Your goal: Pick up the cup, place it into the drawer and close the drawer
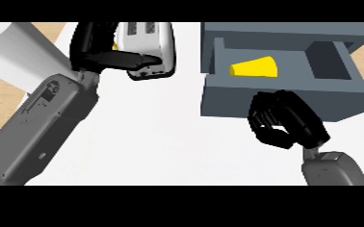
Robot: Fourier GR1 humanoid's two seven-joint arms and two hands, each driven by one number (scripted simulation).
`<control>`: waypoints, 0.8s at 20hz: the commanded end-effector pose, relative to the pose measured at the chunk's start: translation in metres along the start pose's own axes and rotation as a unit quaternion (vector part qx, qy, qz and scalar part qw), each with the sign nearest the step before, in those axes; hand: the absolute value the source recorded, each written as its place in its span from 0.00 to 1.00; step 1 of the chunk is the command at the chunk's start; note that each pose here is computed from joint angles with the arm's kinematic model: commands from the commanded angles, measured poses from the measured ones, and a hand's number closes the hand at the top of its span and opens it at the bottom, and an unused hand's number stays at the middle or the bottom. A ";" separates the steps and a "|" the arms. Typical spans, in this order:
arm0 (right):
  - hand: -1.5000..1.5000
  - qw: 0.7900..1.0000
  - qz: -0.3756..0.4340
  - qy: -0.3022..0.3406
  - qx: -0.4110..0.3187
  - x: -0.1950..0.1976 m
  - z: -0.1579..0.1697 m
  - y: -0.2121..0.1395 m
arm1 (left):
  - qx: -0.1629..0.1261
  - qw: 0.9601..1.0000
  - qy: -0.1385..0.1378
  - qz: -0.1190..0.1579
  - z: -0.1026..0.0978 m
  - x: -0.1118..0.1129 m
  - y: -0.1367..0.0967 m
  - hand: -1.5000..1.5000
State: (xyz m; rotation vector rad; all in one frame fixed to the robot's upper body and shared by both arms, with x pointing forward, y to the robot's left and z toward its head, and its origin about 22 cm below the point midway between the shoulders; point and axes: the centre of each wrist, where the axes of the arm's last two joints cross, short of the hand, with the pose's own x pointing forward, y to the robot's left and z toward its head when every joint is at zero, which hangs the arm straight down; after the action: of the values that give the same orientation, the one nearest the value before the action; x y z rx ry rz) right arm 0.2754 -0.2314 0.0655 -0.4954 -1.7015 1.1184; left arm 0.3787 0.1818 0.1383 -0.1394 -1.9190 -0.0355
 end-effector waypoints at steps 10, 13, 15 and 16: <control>1.00 0.995 0.086 0.019 0.037 -0.057 -0.081 0.063 | 0.019 1.000 0.004 0.007 0.050 -0.011 0.066 0.00; 1.00 0.995 0.084 0.021 0.039 -0.079 -0.094 0.037 | 0.017 1.000 0.000 0.006 0.049 -0.008 0.083 0.00; 1.00 0.996 0.072 0.035 0.043 -0.084 -0.101 0.040 | 0.012 1.000 -0.002 0.011 0.061 -0.014 0.092 0.00; 1.00 0.995 0.068 0.042 0.053 -0.076 -0.114 0.037 | 0.009 1.000 0.004 0.001 0.059 -0.004 0.082 0.00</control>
State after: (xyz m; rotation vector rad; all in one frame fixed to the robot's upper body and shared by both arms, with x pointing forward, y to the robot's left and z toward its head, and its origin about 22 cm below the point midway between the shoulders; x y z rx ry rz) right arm 0.3840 -0.2093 0.0036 -0.6103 -1.6116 1.2809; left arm 0.3408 0.2649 0.1090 -0.1326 -1.9147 -0.0039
